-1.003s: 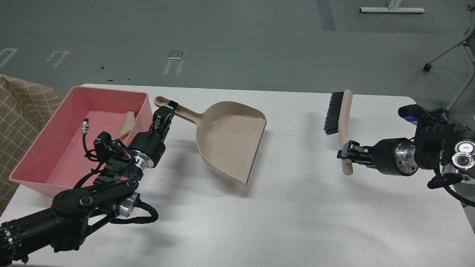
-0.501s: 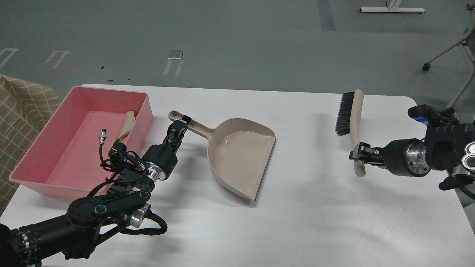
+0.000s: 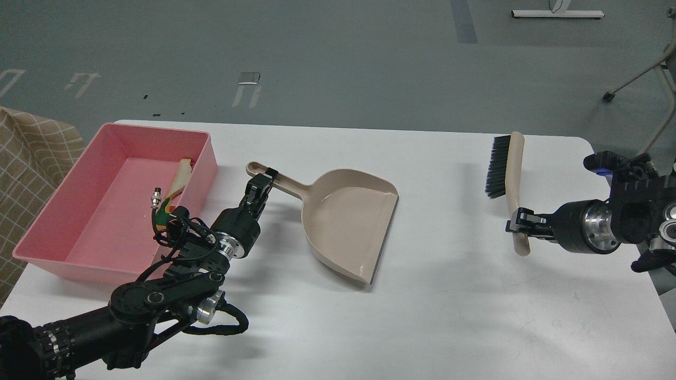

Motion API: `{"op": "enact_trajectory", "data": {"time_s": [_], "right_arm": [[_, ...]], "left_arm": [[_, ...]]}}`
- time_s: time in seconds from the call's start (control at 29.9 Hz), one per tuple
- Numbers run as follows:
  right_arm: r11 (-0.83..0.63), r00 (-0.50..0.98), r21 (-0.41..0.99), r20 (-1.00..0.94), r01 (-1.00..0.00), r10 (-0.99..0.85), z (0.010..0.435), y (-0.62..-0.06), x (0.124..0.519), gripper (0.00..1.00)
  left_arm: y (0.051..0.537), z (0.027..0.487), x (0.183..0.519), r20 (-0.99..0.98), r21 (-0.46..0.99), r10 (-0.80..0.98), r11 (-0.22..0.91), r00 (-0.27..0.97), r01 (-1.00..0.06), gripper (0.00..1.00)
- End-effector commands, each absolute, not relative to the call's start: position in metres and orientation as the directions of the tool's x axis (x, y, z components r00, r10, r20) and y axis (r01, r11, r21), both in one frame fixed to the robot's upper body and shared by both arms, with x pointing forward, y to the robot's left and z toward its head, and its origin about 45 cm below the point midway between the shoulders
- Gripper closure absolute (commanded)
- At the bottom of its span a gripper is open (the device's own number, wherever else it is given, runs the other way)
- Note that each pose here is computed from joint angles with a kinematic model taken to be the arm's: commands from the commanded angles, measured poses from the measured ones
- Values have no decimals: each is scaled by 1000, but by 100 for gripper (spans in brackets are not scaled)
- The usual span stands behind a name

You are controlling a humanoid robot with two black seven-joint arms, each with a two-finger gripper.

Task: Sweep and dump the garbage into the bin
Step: 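Lower the dustpan back onto the table with the left gripper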

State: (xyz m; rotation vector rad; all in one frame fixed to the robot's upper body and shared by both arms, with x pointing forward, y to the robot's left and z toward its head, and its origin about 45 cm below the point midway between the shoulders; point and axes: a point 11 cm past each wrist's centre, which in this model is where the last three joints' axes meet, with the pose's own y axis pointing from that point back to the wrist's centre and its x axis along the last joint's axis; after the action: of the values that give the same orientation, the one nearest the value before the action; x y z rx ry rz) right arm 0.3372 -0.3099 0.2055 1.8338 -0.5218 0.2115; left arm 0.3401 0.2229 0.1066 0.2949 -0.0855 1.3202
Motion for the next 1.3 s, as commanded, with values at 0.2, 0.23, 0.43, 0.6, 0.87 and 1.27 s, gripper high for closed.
{"op": "enact_trajectory", "data": {"time_s": [0.2,0.23,0.43,0.6,0.87,1.27], "right_arm": [[-244,886,859,394,-450,-246,205,-309,337,91],[-243,885,859,394,-450,-246,205,-310,337,90],[-244,885,859,394,-450,-247,205,-310,337,89],[-245,885,859,394,-451,-248,206,-309,337,87],[-244,881,854,404,-459,-245,209,-309,340,77],[-237,884,859,397,-453,-248,205,-310,341,48]], "left_arm": [[216,104,338,211,169,943,222,256,-960,8],[216,104,338,211,169,943,222,256,-960,5],[215,98,331,204,189,942,227,264,-955,3],[213,92,322,192,207,943,233,273,-950,3],[200,100,316,155,191,940,273,303,-943,3],[200,102,308,137,195,939,286,315,-938,3]]}}
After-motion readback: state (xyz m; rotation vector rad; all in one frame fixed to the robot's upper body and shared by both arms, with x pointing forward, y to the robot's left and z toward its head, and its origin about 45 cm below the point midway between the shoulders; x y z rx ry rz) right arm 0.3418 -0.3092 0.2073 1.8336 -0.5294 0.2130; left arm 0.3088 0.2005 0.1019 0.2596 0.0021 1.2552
